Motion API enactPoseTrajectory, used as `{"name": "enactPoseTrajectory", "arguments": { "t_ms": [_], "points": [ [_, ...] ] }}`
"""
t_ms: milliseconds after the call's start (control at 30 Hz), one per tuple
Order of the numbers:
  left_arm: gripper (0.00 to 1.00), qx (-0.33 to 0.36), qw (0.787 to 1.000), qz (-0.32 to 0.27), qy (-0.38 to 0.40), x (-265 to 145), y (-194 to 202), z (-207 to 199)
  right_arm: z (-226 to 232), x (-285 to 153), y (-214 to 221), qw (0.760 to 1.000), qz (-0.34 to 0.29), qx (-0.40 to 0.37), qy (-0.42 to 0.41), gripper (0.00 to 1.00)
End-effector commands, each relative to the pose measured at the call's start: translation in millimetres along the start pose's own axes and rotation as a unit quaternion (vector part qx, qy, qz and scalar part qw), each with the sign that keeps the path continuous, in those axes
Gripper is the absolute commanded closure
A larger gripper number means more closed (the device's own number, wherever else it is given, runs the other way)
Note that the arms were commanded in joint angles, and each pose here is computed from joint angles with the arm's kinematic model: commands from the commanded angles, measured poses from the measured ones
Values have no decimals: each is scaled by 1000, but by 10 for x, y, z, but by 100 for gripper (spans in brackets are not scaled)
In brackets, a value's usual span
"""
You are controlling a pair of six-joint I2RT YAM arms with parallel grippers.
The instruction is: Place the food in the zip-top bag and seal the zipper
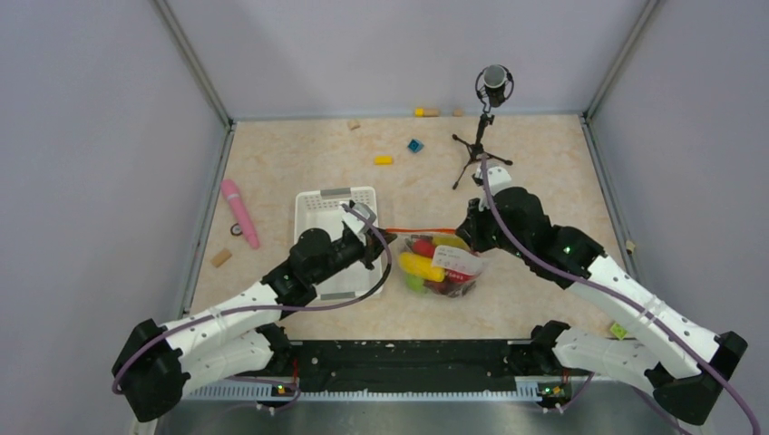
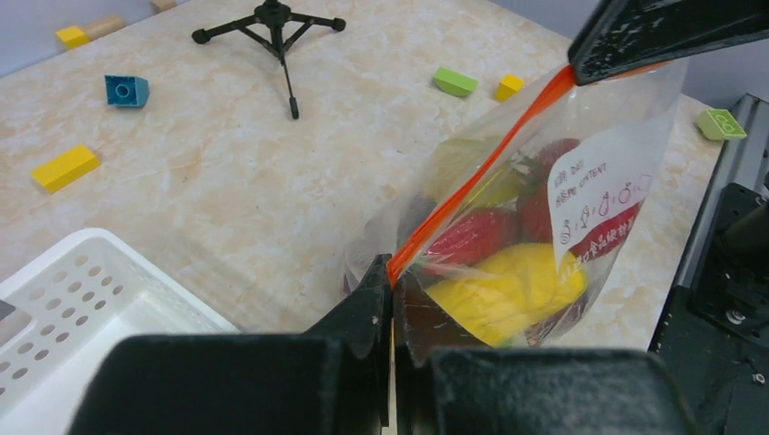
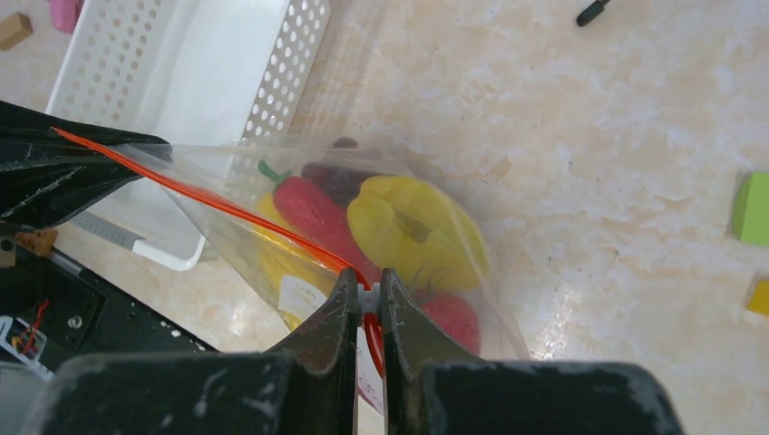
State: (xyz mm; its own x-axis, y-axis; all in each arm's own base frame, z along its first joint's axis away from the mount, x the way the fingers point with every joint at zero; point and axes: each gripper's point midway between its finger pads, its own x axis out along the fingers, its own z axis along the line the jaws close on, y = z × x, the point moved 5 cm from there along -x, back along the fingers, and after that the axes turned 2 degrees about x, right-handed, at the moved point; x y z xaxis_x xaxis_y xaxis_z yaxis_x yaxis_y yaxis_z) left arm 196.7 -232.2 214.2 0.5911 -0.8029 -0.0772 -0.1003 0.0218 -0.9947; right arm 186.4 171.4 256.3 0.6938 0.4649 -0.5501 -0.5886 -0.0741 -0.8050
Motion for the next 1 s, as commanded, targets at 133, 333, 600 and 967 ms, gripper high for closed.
{"name": "enactPoseTrajectory", "arguments": {
  "t_ms": [133, 333, 600, 967],
  "points": [
    [100, -30, 984, -28, -175, 18, -132, 468, -536, -357, 184, 985, -9, 46, 167, 100],
    [100, -40, 974, -26, -224, 59, -159, 590, -536, -450, 242, 983, 2, 70, 168, 100],
    [100, -62, 961, -14, -268, 139, -189, 765, -596, -581, 363, 978, 16, 94, 188, 100],
    [100, -63, 978, -9, -200, 270, -237, 666, -519, -574, 427, 984, 13, 107, 146, 100]
  ]
}}
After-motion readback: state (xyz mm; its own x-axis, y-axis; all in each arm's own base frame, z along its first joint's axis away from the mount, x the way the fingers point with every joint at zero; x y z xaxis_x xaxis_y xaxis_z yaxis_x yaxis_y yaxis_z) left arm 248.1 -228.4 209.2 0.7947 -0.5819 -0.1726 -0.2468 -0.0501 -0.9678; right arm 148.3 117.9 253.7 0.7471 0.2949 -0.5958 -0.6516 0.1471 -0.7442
